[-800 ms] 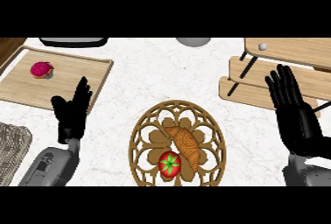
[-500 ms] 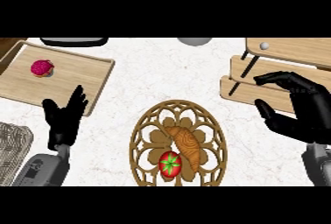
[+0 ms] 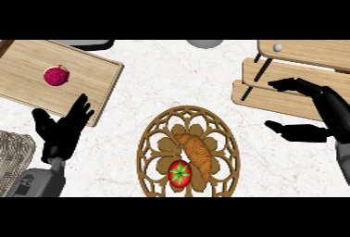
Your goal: Pick the croissant from the placemat and place it in the tiered shelf
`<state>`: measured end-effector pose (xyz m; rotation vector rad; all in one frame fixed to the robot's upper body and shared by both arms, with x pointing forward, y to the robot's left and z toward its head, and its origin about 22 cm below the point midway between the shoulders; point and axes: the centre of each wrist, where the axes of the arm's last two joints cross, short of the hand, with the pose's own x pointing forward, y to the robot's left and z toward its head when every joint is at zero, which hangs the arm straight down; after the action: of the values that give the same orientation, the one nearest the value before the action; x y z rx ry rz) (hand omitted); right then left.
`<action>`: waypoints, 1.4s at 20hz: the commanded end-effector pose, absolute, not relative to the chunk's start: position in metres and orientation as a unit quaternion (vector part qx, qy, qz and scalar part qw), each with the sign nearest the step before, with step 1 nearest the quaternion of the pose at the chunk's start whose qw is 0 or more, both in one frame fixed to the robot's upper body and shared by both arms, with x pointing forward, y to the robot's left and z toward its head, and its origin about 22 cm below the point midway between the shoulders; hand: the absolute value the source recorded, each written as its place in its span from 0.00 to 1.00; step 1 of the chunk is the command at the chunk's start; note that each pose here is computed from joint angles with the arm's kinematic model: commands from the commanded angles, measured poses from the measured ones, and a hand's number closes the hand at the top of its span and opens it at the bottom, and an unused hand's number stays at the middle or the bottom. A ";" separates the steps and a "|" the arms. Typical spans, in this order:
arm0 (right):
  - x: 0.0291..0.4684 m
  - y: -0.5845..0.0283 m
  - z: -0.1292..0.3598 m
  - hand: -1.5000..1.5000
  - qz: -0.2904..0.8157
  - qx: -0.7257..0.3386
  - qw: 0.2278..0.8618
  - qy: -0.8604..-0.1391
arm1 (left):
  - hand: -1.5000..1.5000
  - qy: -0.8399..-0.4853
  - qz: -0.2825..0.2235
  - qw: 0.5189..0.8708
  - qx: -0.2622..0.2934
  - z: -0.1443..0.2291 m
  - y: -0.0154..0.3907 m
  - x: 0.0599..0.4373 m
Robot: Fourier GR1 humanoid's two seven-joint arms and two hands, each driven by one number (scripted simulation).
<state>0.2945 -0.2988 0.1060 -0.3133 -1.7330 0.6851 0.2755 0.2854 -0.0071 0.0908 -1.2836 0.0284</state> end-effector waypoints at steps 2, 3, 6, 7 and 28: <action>0.287 -0.299 0.127 0.00 0.391 -0.073 0.570 -0.719 | 0.50 -0.531 0.022 0.846 0.042 -0.034 0.293 0.253; 0.290 -0.296 0.128 0.00 0.402 -0.063 0.573 -0.711 | 0.50 -0.532 0.015 0.845 0.043 -0.020 0.284 0.258; 0.271 -0.270 0.143 0.00 0.452 -0.046 0.570 -0.685 | 0.50 -0.529 0.023 0.847 0.045 -0.031 0.296 0.255; 0.270 -0.263 0.151 0.00 0.454 -0.049 0.574 -0.680 | 0.50 -0.524 0.027 0.850 0.050 -0.025 0.309 0.250; 0.237 -0.092 0.168 0.00 0.525 -0.235 0.612 -0.543 | 0.50 -0.526 0.016 0.849 0.039 -0.033 0.298 0.244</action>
<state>0.2398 -0.1150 0.1770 -0.4803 -1.3384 1.1860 0.2654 0.2894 -0.0063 0.0742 -1.2506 0.0417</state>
